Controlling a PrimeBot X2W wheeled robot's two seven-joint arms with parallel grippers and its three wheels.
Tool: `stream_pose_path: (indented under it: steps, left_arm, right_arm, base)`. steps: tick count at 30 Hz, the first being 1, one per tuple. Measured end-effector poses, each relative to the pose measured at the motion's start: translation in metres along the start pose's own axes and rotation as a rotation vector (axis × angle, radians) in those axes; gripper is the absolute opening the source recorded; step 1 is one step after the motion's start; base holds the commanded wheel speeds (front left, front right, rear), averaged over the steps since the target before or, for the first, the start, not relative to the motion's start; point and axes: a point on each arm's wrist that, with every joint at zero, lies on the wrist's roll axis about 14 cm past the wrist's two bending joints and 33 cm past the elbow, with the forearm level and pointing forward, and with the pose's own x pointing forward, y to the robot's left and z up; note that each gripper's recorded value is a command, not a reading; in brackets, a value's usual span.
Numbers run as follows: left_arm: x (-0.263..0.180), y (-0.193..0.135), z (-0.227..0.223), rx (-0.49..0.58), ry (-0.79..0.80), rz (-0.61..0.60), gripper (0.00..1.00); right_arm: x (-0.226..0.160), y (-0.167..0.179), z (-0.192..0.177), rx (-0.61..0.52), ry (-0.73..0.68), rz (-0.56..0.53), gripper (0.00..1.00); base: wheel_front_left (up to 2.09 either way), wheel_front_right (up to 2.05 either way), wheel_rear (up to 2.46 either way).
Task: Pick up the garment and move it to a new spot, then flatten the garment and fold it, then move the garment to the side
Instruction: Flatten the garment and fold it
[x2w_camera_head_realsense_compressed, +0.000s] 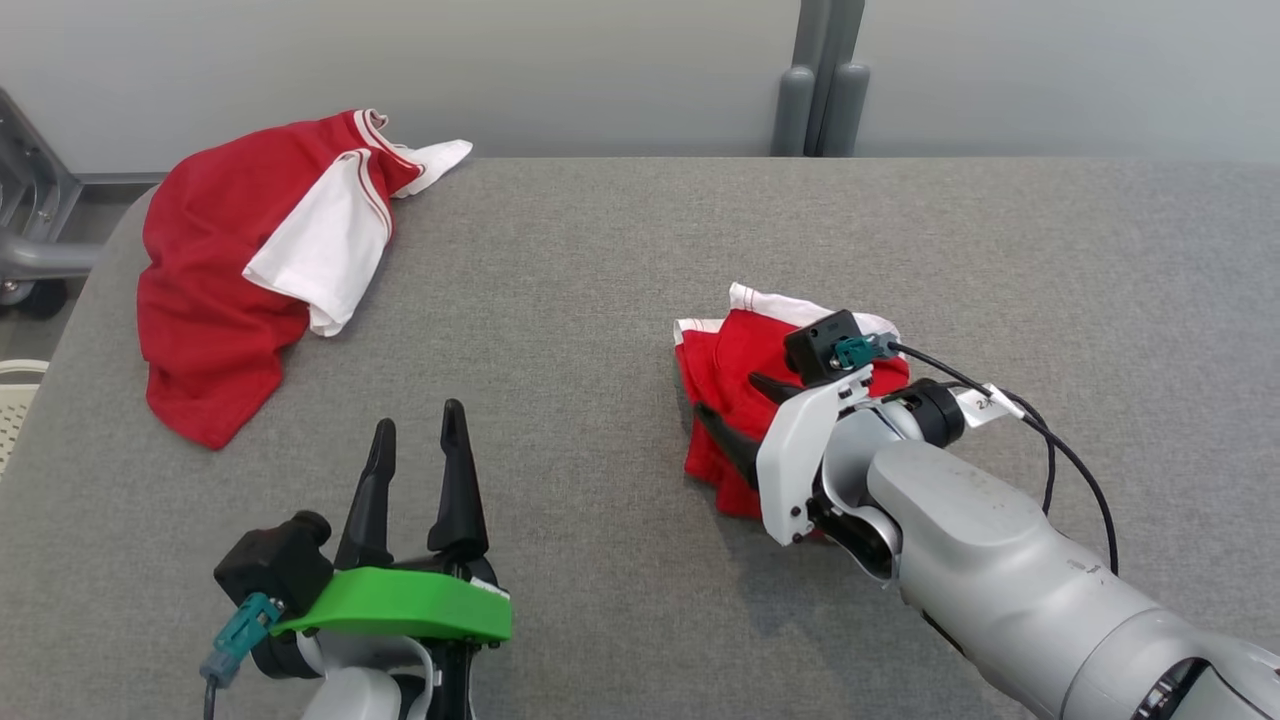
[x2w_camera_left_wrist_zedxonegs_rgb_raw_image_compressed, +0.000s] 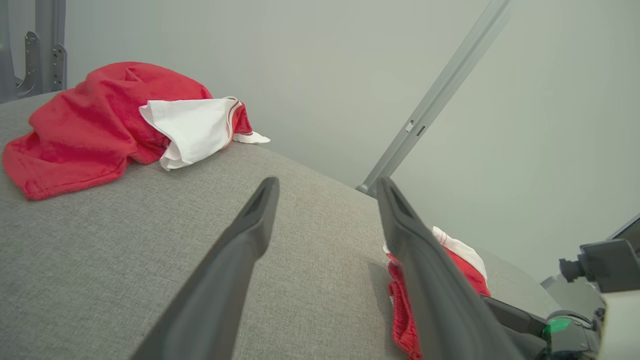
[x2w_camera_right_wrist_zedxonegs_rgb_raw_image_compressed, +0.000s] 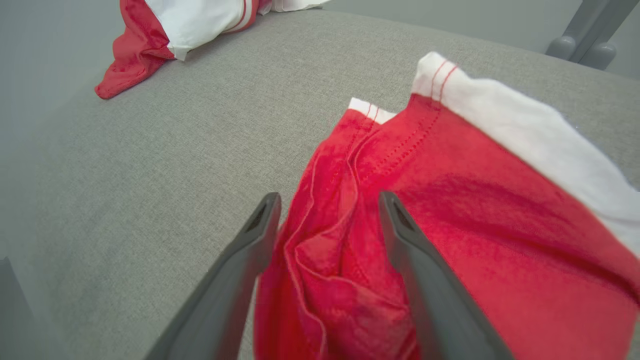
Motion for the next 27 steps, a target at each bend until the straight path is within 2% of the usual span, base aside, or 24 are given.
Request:
stream_pose_path:
  steps: [6, 15, 21, 27]
  left_arm:
    - [0.001, -0.014, -0.008, -0.006, 0.021, -0.040, 1.00]
    - [0.001, -0.030, -0.018, -0.011, 0.054, -0.087, 1.00]
    - [-0.002, -0.042, -0.024, -0.013, 0.072, -0.120, 1.00]
    - [-0.005, -0.049, -0.029, -0.014, 0.089, -0.138, 1.00]
  right_arm:
    - [-0.010, 0.001, 0.024, 0.009, -0.109, 0.011, 1.00]
    - [-0.043, -0.049, 0.059, 0.068, -0.288, -0.111, 1.00]
    - [-0.073, -0.089, 0.058, 0.128, -0.364, -0.232, 1.00]
    - [-0.097, -0.111, 0.046, 0.175, -0.394, -0.315, 1.00]
  base:
    - [0.00, 0.00, 0.00]
    - [0.00, 0.00, 0.00]
    - [0.00, 0.00, 0.00]
    - [0.00, 0.00, 0.00]
